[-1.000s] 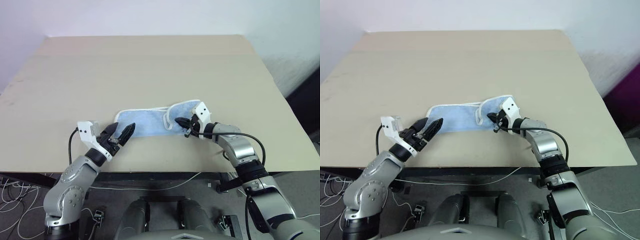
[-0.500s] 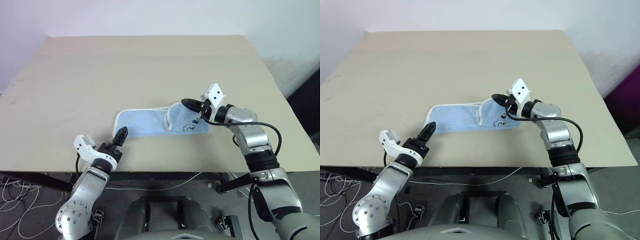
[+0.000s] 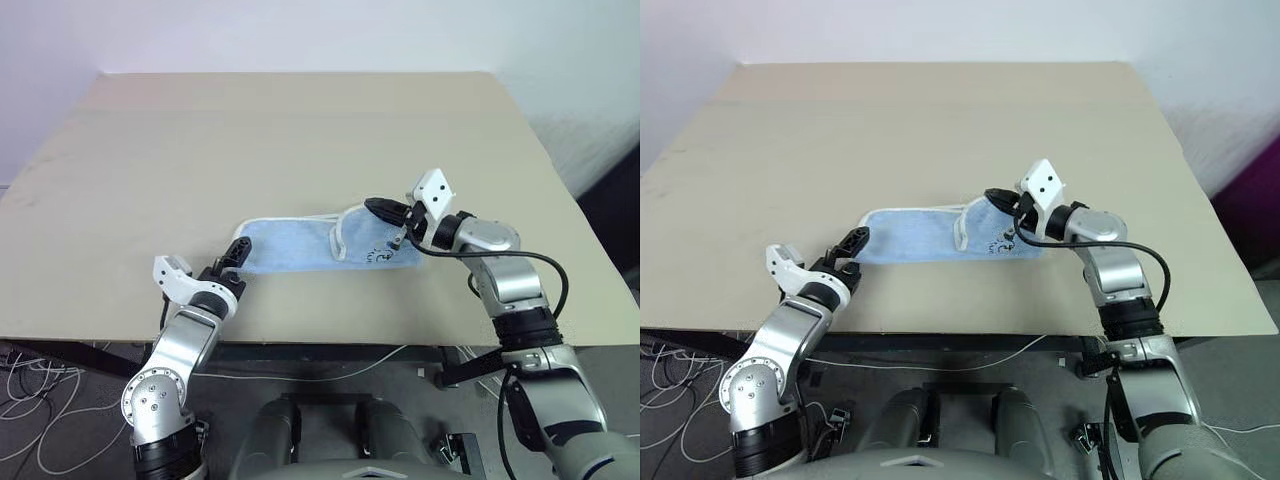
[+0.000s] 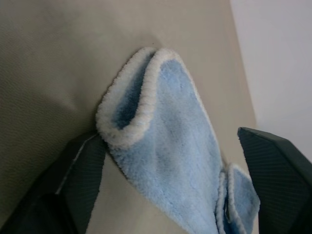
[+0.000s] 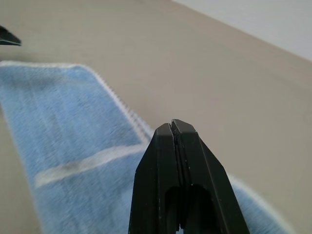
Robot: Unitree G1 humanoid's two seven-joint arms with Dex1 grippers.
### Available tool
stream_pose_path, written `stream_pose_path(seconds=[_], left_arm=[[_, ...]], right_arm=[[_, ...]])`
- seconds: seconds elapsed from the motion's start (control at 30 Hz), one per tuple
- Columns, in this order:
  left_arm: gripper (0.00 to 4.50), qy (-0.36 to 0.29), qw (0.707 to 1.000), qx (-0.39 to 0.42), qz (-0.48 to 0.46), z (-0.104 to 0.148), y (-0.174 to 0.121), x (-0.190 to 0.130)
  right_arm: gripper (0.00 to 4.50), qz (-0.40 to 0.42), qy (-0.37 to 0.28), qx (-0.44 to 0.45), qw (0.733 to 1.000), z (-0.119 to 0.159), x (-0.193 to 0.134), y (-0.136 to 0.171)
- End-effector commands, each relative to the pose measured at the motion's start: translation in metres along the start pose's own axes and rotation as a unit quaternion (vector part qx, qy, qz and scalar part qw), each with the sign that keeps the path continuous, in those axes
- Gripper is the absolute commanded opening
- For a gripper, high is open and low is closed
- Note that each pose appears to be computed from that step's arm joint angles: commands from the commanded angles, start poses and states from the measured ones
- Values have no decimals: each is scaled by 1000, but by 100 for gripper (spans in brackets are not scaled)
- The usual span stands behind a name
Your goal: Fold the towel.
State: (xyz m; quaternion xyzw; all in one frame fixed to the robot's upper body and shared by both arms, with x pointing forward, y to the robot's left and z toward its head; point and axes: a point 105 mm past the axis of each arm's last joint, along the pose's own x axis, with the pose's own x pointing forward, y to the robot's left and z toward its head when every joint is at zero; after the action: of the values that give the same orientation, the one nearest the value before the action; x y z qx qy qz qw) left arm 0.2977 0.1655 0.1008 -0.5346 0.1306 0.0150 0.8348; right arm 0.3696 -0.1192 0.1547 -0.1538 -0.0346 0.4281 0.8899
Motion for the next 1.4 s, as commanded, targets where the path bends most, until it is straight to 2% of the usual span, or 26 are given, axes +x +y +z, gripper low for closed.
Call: stream_pose_path(seconds=[0.03,0.3,0.37,0.53,0.63,0.87,0.97,1.03,1.17,1.23,1.37,1.4], left_arm=[[331,-5,1000,-5,2,3,2,3],[55,-29,999,-16,-21,14,-5,4],[1,-36,999,-18,-26,18,-7,4],[1,-68,997,-16,-38,37,-9,3],[1,-111,992,2,-53,66,-11,-1],[1,-178,974,102,-95,127,-22,-18],[1,-176,962,162,-134,134,-42,-22],[1,-151,949,220,-171,127,-58,-21],[1,-68,907,329,-253,88,-88,-19],[1,-27,886,362,-288,69,-96,-18],[1,71,821,440,-356,15,-104,-19],[1,84,811,450,-364,8,-104,-18]], right_arm=[[0,-5,-24,-11,1000,15,-5,0],[0,-14,-15,-2,1000,7,-10,2],[0,-16,-15,0,1000,6,-11,3],[0,-23,-14,2,1000,4,-12,2],[0,-29,-14,2,999,4,-14,0],[0,-48,-14,0,999,4,-18,-7],[0,-55,-13,0,998,4,-21,-9],[0,-60,-13,1,998,4,-21,-10],[0,-69,-12,3,998,3,-23,-12],[0,-72,-12,3,997,2,-23,-13],[0,-82,-12,5,997,1,-25,-14],[0,-84,-12,5,996,1,-25,-14]])
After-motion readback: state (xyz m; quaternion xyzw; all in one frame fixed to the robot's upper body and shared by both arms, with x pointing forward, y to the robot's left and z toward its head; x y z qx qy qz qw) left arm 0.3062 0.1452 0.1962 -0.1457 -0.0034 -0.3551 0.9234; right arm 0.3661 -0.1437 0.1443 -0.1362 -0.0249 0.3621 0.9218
